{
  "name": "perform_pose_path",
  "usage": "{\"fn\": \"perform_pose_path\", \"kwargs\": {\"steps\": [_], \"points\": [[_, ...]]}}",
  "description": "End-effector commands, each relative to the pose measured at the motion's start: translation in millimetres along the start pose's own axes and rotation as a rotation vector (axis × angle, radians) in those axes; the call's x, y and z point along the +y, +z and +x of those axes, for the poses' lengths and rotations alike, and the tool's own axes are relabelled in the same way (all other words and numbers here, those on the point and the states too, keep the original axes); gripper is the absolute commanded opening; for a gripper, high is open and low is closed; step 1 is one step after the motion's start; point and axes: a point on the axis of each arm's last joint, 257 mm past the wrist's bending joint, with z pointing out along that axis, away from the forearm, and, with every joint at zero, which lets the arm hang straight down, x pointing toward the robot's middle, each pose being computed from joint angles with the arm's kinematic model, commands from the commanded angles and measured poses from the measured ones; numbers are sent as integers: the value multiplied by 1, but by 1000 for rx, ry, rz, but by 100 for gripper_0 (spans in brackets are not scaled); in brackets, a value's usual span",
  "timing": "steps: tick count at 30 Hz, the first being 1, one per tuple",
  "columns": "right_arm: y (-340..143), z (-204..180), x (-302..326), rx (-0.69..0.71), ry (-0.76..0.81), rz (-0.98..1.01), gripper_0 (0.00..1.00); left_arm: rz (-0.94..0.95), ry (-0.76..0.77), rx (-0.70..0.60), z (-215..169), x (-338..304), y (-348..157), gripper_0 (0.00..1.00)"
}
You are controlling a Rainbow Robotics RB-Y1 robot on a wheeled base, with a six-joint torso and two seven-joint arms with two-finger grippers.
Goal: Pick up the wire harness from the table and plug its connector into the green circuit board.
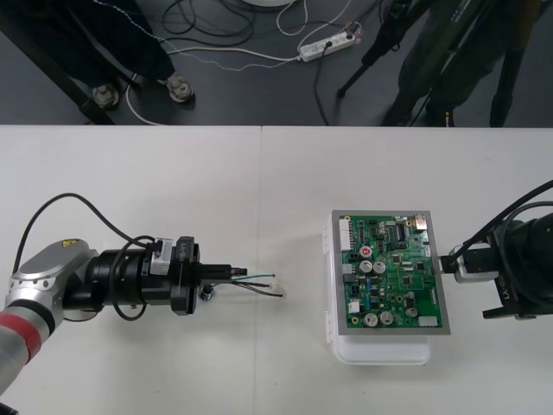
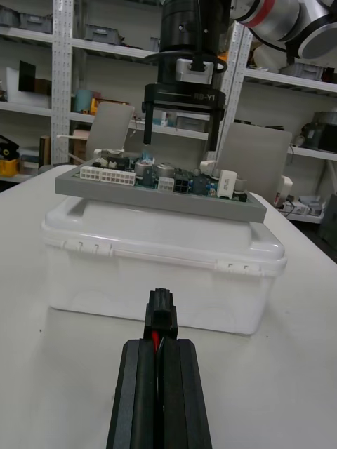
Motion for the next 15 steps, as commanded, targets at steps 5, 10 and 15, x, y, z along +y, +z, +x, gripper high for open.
{"fn": "perform_pose_path", "kwargs": {"steps": [5, 10, 15], "points": [[8, 5, -19, 35, 19, 22, 100, 102, 80, -71, -28, -1, 35, 0], [11, 9, -27, 44, 53, 34, 100, 130, 66, -80, -31, -4, 45, 0], [14, 11, -31, 53, 72, 40, 100, 170, 54, -74, -33, -10, 53, 0]]}}
